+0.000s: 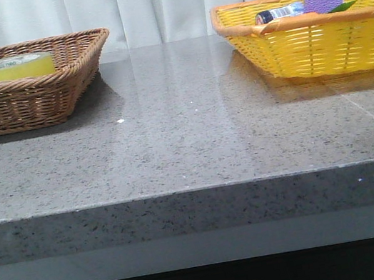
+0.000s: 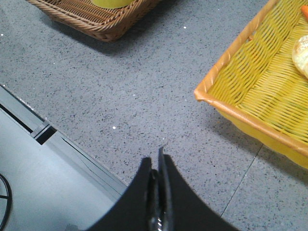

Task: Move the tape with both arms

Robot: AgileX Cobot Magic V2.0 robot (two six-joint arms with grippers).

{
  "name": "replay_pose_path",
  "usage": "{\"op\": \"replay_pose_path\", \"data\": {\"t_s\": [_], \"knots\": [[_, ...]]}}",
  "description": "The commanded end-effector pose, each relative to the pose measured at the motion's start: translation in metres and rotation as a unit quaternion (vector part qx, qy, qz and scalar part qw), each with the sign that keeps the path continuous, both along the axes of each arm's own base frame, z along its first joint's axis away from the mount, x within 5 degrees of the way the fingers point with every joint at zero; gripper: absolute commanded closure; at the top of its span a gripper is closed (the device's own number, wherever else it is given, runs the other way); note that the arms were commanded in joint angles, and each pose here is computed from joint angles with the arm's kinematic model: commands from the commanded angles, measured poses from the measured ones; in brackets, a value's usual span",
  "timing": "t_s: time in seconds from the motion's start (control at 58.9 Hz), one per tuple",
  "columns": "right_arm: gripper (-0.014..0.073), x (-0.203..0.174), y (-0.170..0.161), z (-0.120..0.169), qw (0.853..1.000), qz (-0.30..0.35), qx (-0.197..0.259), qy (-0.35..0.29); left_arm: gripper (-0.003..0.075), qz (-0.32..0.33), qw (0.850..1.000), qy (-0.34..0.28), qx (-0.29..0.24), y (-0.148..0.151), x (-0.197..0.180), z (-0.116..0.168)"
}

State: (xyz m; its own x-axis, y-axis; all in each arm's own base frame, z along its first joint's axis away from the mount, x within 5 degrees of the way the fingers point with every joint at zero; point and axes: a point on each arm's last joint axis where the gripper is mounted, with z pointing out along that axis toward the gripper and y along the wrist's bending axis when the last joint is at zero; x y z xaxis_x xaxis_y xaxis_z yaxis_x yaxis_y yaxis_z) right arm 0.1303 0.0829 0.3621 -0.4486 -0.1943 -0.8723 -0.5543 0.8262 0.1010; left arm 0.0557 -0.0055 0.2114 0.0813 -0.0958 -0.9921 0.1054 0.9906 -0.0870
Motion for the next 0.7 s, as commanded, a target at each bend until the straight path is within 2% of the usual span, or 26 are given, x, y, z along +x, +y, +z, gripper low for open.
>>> {"op": "replay_pose_path", "data": {"t_s": [0.0,0.068,0.17,0.272,0.323,0.526,0.628,0.679], "knots": [[0.0664,0.000,-0.001,0.013,0.999,-0.009,0.026,-0.041,0.0740,-0.002,0.999,-0.031,-0.008,0.000,-0.001,-0.005],[0.0664,-0.004,-0.012,0.012,0.996,-0.028,0.005,-0.082,0.0740,-0.002,0.999,-0.031,-0.008,0.000,-0.001,-0.005],[0.0664,-0.015,-0.036,0.004,0.985,-0.096,0.017,-0.145,0.0740,-0.002,1.000,-0.030,-0.008,0.000,0.000,-0.005],[0.0664,-0.032,-0.056,-0.013,0.962,-0.166,0.036,-0.212,0.0740,-0.002,1.000,-0.030,-0.008,0.000,0.000,-0.005],[0.0664,-0.042,-0.065,-0.023,0.944,-0.200,0.047,-0.257,0.0740,-0.002,1.000,-0.030,-0.008,0.000,0.000,-0.005],[0.0664,-0.068,-0.080,-0.075,0.893,-0.266,0.066,-0.358,0.0740,-0.002,1.000,-0.030,-0.008,0.000,0.000,-0.005],[0.0664,-0.075,-0.083,-0.098,0.878,-0.279,0.070,-0.382,0.0740,-0.002,1.000,-0.030,-0.008,0.000,0.000,-0.005],[0.0664,-0.077,-0.084,-0.108,0.876,-0.284,0.069,-0.385,0.0740,-0.002,1.000,-0.030,-0.008,0.000,0.000,-0.005]]}}
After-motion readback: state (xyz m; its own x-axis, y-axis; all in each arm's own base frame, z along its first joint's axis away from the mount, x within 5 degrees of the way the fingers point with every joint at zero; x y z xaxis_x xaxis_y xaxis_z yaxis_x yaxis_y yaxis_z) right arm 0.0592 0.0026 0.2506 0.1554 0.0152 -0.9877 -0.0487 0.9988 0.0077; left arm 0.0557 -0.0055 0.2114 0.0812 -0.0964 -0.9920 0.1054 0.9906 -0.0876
